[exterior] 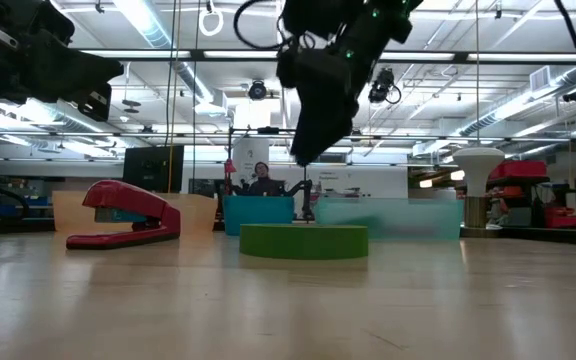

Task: Pick and place Stapler, Stapler remover, tape
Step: Put the green tape into the light green bin

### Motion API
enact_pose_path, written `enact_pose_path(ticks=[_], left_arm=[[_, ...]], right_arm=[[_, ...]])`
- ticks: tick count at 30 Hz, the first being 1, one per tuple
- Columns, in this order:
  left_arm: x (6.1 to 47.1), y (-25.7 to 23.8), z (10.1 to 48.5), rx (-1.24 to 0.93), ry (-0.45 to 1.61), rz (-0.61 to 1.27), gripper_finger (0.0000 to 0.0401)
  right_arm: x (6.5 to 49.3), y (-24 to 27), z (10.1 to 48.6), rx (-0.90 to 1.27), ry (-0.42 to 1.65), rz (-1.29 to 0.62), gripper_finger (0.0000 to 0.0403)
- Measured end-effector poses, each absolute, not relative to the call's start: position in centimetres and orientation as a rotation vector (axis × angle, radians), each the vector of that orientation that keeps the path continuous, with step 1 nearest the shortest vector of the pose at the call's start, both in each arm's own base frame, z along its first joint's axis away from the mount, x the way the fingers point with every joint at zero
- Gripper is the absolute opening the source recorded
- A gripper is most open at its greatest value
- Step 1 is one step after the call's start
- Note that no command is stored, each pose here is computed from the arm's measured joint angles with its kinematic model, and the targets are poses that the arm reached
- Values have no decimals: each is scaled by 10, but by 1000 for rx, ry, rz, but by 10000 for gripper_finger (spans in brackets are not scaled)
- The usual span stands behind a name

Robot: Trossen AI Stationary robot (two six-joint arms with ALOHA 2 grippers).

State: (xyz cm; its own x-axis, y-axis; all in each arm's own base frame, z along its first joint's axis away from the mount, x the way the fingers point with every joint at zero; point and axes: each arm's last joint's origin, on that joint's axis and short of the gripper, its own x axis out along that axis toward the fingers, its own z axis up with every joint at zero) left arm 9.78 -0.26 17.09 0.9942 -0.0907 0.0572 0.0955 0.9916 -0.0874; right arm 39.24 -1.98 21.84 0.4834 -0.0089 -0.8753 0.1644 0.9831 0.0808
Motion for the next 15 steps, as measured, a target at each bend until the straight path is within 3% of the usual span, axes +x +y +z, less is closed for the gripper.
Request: enact_pose_path(ticks=[9,15], left_arm=[[98,-3,171,-90,-53,-94,3],[98,-3,171,-90,-53,-94,3]], right_arm=[[404,-15,175,128,1171,-31,215],[406,-13,169,121,1175,57,215]])
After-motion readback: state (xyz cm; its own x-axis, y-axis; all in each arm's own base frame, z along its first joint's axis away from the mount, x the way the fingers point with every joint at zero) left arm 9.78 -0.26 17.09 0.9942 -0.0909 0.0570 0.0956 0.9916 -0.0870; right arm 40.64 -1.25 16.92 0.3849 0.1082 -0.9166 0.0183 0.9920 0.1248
